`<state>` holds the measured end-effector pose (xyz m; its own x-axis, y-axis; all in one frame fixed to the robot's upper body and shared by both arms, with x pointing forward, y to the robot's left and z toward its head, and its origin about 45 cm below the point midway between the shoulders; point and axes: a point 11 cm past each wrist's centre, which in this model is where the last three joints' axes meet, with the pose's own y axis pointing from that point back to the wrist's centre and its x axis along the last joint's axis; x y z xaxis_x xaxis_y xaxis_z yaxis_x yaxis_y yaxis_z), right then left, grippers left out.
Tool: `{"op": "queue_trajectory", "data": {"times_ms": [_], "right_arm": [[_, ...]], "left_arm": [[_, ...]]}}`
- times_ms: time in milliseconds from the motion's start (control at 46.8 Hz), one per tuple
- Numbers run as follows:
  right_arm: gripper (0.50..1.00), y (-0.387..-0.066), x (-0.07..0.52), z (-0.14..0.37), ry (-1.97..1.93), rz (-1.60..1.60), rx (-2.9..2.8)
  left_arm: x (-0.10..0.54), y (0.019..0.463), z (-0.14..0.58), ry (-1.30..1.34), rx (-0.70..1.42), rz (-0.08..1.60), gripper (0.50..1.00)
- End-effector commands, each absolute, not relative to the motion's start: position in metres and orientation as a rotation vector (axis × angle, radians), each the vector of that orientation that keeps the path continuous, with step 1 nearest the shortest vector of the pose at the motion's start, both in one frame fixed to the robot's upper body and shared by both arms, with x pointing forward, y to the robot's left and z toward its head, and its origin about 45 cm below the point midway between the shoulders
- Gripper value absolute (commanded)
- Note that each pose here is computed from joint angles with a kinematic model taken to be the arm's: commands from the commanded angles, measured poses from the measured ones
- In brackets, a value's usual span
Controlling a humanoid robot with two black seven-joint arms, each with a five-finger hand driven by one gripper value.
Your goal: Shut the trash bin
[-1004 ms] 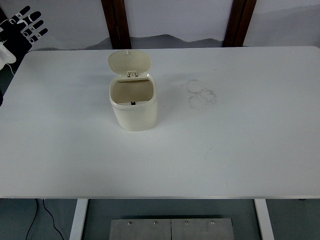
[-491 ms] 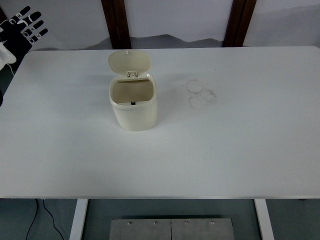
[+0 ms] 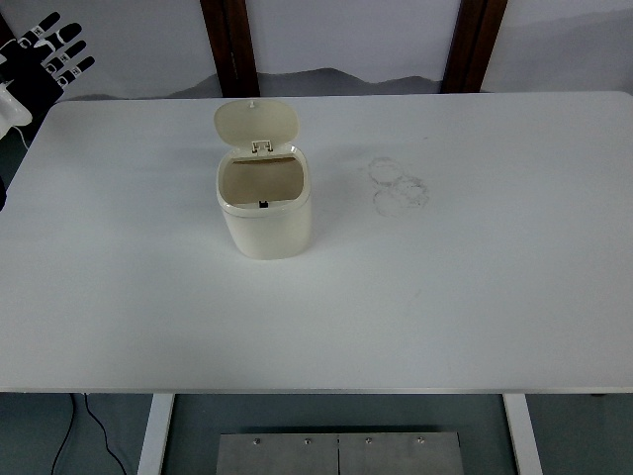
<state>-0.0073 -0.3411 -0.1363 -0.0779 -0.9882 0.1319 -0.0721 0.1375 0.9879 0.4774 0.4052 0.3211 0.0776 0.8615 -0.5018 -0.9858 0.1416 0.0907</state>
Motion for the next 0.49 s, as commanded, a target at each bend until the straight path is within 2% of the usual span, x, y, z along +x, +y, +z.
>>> {"op": "queue_trajectory", "data": {"times_ms": [0, 470], "right_arm": [[0.995, -0.3411, -0.0073, -0.1363, -1.381, -1.123, 1.128], [0.995, -0.3411, -0.0073, -0.1363, -1.381, -1.123, 1.128]], "left_arm": [[0.4772, 0.4061, 0.3213, 0.498, -0.304, 1.418, 1.0], [0.4786, 0.4042, 0.3238, 0.497, -0.303, 1.417, 1.0]]}}
